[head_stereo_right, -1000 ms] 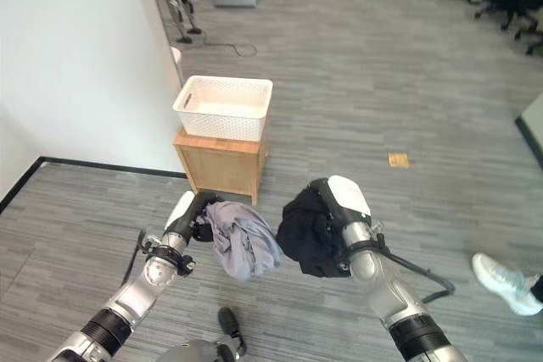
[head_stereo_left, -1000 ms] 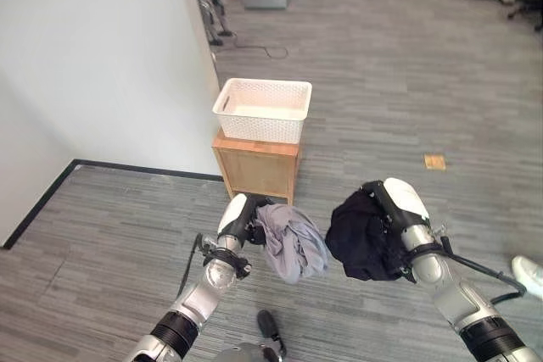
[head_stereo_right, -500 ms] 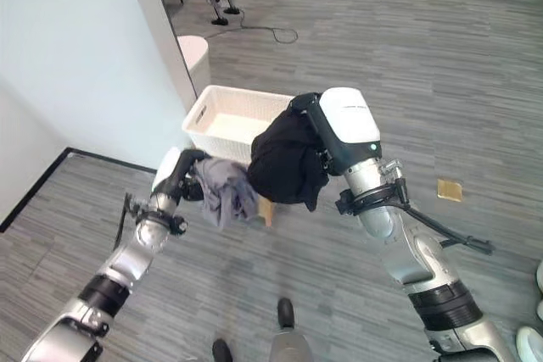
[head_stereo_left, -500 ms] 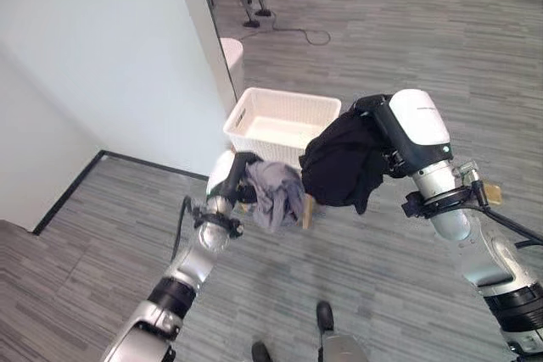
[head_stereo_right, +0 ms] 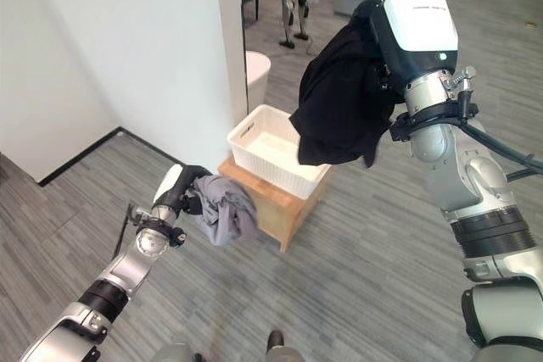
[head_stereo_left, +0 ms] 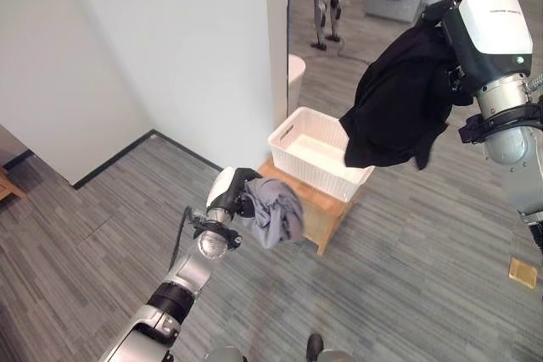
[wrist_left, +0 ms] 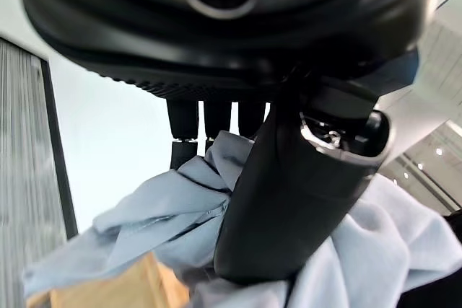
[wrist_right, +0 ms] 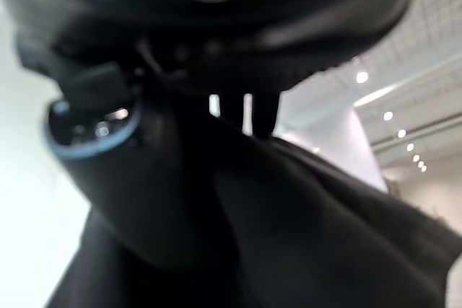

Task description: Pick up bed clothes into laundry basket.

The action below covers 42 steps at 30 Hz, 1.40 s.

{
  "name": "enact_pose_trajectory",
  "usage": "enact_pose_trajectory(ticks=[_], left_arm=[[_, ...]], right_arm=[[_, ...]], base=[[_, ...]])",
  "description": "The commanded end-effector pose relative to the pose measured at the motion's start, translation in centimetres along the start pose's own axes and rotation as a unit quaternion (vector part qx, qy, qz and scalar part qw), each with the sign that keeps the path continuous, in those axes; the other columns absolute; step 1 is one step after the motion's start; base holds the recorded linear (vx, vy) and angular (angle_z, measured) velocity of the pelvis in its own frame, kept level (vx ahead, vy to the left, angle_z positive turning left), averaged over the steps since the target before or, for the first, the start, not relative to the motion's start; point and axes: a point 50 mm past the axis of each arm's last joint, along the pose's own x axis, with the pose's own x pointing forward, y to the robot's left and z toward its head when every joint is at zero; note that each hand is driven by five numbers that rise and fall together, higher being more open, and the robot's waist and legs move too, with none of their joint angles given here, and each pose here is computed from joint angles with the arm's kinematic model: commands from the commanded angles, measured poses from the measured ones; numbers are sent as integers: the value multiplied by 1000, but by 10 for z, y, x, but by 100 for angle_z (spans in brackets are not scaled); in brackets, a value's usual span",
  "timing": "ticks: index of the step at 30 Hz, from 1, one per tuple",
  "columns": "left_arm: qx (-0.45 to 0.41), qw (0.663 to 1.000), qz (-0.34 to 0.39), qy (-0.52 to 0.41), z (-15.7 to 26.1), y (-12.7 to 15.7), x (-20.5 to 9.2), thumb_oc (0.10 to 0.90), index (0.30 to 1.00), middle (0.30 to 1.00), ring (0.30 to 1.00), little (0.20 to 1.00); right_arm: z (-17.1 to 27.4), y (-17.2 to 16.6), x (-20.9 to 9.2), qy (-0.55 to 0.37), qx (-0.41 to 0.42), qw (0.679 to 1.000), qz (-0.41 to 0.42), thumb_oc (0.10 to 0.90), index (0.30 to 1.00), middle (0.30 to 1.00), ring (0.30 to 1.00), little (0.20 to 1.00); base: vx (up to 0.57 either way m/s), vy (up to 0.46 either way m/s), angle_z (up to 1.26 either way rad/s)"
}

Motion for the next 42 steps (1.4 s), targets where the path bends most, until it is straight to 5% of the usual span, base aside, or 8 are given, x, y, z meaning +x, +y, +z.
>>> enact_pose_trajectory(ticks=[1, 12, 17, 42], left_arm=[[-58, 985, 26, -160, 68, 1, 2, 400, 300, 300, 300, 300], [-53, 981, 81, -168, 83, 17, 17, 400, 300, 300, 300, 300], [-36, 965, 136, -223, 125, 48, 37, 400, 300, 300, 300, 300], [-29, 944, 162, -286, 181, 60, 49, 400, 300, 300, 300, 300]], right_arm=[[4, -56, 21, -15, -50, 994, -101, 400, 300, 300, 300, 300], [53, -21, 26, -84, 15, 993, -83, 400, 300, 300, 300, 300], [92, -40, 44, -144, 25, 982, -116, 400, 300, 300, 300, 300], [97, -80, 102, -85, -59, 985, -139, 400, 300, 300, 300, 300]], base=[[176, 35, -6], [373, 124, -51], [230, 132, -62], [10, 24, -9]])
